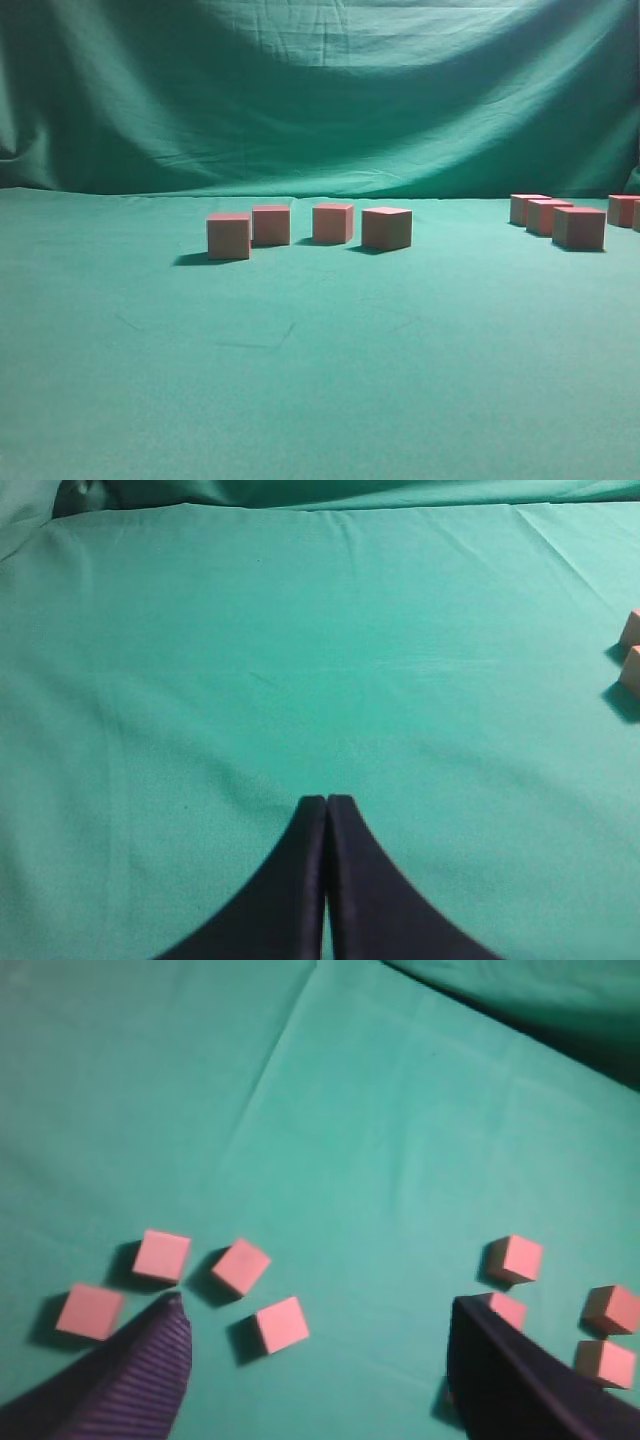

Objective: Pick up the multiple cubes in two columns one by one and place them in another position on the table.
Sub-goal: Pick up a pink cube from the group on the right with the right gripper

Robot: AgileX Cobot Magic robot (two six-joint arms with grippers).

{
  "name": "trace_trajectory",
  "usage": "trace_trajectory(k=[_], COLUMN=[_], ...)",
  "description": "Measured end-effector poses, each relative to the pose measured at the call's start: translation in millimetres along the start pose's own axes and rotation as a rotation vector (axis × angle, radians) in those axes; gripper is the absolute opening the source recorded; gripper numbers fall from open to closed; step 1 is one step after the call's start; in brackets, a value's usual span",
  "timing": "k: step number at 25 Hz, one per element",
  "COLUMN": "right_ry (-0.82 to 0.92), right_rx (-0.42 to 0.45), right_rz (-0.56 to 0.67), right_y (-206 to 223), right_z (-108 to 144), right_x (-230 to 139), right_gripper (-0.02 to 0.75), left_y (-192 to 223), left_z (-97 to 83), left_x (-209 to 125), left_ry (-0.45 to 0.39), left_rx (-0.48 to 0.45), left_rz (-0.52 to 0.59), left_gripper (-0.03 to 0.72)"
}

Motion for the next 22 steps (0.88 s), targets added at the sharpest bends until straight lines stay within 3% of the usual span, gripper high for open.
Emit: trace_trajectory(k=[4, 7, 10, 17, 22], right_ry=[0.083, 0.148, 0.198, 0.333, 0.373], right_rx=[-0.063, -0.104, -0.107, -0.018, 0.052], right_rz=[0.040, 0.148, 0.280, 0.409, 0.431], right_y=[5.1, 29.5, 56.3, 121.8, 163.9], right_z=[-50.1, -83.5, -99.7, -109.0, -113.2], right_x=[-13.6, -41.8, -78.6, -141.1, -157.9], right_gripper=[0.545, 0.545, 0.545, 0.545, 0.545], left_y=[0.0, 0.0, 0.0, 0.0, 0.0], left_z=[0.0, 0.0, 0.0, 0.0, 0.0], left_x=[0.0, 0.0, 0.0, 0.0, 0.0], left_ry=[0.000, 0.000, 0.000, 0.000, 0.000], left_rx=[0.000, 0.000, 0.000, 0.000, 0.000], left_rz=[0.000, 0.000, 0.000, 0.000, 0.000], left_gripper=[0.000, 0.000, 0.000, 0.000, 0.000])
Point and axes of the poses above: a point on each arm's last joint axis where the gripper is mounted, y pointing out along that axis toward the gripper, z along the wrist's bending axis when the last joint is at zero, x = y × z, the point moved 7 cm from there along y, pointing out along that axis toward the gripper, and after that the axes turned 8 degrees about -y, right-handed, at the moved point
